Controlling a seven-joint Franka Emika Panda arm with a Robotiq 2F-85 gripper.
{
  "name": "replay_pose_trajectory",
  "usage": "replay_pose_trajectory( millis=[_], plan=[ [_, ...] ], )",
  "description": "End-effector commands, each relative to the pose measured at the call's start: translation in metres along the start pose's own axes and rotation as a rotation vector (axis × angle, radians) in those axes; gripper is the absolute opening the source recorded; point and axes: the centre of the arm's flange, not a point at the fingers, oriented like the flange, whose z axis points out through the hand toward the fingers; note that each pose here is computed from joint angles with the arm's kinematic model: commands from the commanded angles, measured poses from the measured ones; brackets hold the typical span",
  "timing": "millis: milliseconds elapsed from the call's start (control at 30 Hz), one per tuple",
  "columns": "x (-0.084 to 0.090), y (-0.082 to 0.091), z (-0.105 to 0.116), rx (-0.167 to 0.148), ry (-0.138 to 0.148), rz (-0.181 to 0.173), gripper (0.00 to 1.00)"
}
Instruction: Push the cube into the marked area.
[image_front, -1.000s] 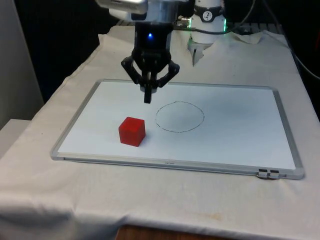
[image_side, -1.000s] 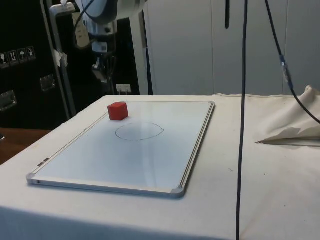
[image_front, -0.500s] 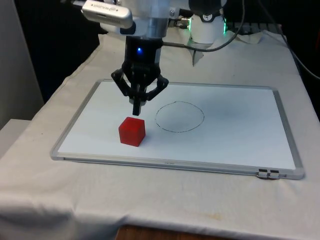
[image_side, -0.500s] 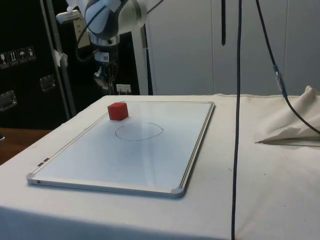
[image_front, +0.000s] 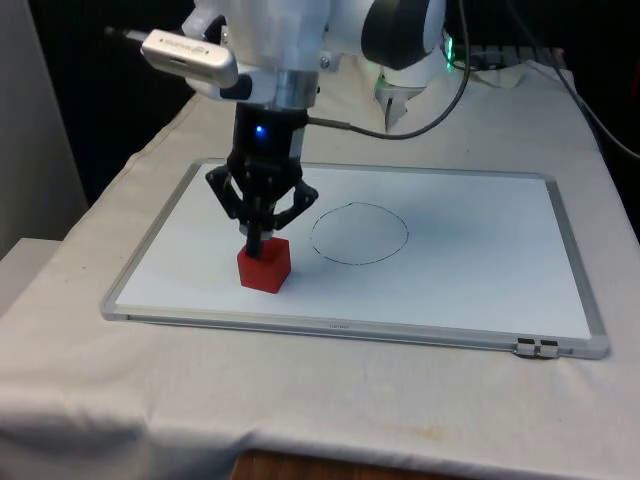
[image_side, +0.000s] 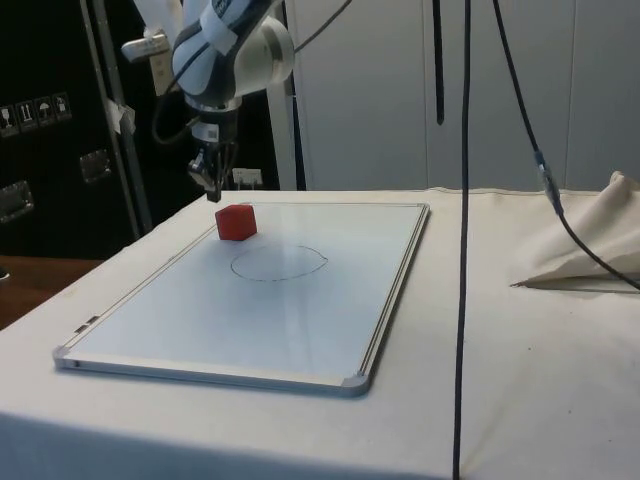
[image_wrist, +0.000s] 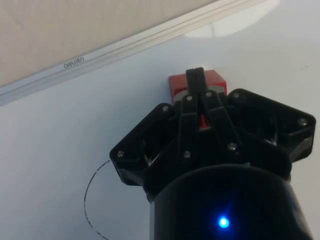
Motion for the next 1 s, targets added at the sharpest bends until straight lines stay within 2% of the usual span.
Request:
replay_pose_trajectory(
  millis=[0,67,200,300,333,600,667,733,800,933,967],
  plan=[
    [0.001,0.001,0.006,-0.002,0.010,0.012,0.00],
    [0.000,0.000,0.005,-0.003,0.005,0.008,0.00],
    [-0.001,0.005,0.017,-0.024,0.016,0.032,0.00],
    [-0.002,0.009,0.019,-0.035,0.014,0.039,0.00],
    [-0.003,0.008,0.018,-0.030,0.010,0.036,0.00],
    [-0.005,0.021,0.026,-0.067,0.004,0.057,0.00],
    [-0.006,0.021,0.026,-0.062,0.001,0.056,0.00],
    [-0.009,0.023,0.031,-0.070,-0.020,0.069,0.00],
    [-0.009,0.022,0.030,-0.067,-0.025,0.072,0.00],
    [-0.011,0.015,0.029,-0.046,-0.053,0.078,0.00],
    [-0.010,0.018,0.030,-0.054,-0.041,0.076,0.00]
  ],
)
